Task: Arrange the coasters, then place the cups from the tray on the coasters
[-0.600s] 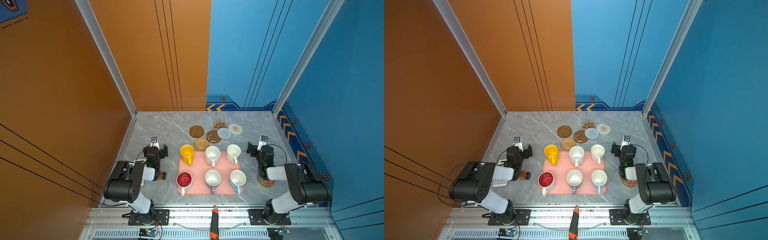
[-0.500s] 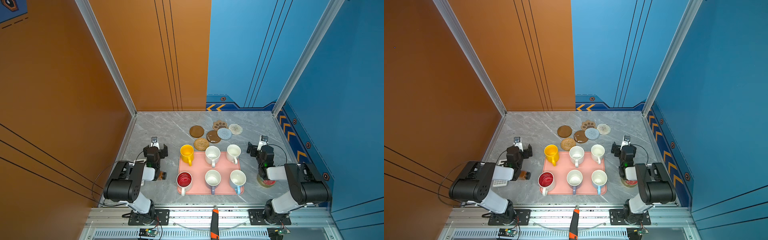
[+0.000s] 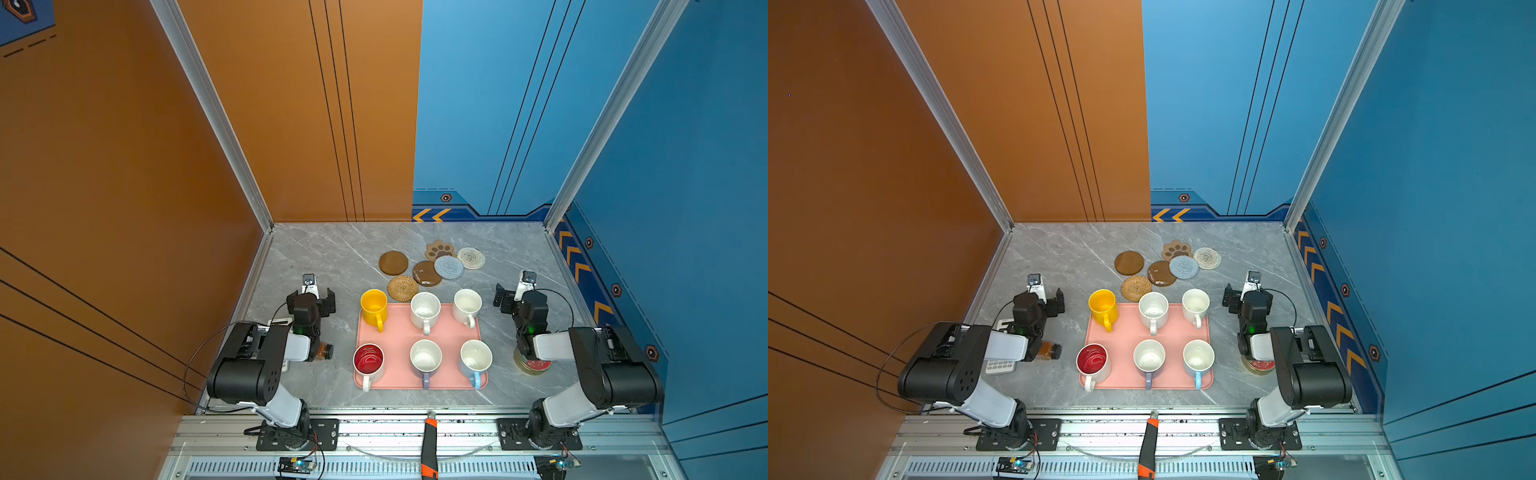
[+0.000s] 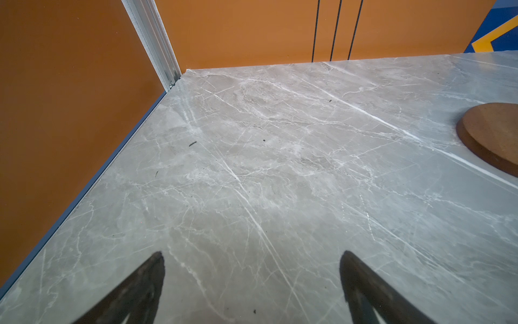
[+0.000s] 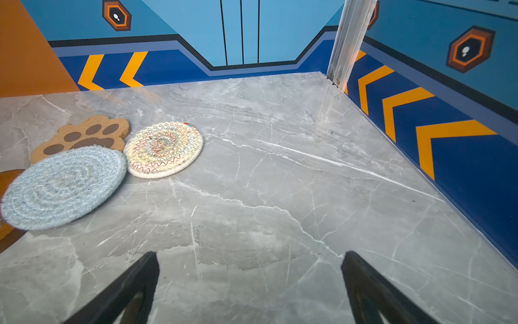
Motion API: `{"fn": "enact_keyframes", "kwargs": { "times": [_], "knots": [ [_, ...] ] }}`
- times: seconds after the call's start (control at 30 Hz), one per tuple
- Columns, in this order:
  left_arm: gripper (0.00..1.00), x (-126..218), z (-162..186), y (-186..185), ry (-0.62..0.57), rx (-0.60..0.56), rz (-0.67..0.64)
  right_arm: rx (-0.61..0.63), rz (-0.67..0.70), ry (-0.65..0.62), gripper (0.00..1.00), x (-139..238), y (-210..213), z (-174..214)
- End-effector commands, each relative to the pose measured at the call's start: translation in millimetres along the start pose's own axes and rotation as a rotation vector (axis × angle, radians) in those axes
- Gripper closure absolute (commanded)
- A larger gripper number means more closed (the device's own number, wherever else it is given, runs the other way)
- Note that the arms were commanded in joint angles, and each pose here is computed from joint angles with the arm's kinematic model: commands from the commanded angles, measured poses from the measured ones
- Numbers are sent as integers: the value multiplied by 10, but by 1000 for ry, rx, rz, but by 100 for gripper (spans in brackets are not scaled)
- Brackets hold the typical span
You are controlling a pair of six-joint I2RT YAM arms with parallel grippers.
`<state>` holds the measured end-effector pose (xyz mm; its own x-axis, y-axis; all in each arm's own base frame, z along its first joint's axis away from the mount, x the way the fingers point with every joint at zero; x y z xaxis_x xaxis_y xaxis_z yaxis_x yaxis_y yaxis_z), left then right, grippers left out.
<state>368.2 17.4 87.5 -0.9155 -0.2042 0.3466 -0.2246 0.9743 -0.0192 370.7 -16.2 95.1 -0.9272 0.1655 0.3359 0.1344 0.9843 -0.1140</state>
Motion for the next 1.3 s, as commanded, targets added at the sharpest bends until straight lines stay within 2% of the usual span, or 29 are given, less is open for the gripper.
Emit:
{"fn": "enact_keyframes", "kwargs": {
  "times": [0.0,0.67,0.77,0.97,1.07,1.17,1.27],
  "knots": [
    [2,-16,-126,19,-32,17,-15,10,12,-9,0,-12,-11,-57],
    [2,-14,-134,19,-35,18,-15,10,15,-9,1,-11,-16,-55],
    [2,-9,-138,19,-37,19,-14,6,34,1,3,-11,-50,-171],
    [1,143,-348,58,-47,5,-76,-9,28,74,3,125,-85,-483],
    [1,231,-467,48,7,7,-88,-49,0,136,3,180,-54,-605],
    [1,293,-566,-4,69,41,-70,-72,-70,224,7,171,70,-712],
    [4,339,-639,-152,124,93,18,-65,-162,334,16,55,297,-802]
  ]
}}
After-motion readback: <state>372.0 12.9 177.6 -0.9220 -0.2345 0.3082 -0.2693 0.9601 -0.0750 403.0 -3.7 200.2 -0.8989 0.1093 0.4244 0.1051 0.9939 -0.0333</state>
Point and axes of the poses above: each gripper's point midway between its finger pads, its own x axis back along the fingers, its own y axis along the line the jaws close on, z = x × y, the point moved 2 cm from there along x, back along the fingers, and after that the axes turned 7 degrees about x, right-handed, at the moved point
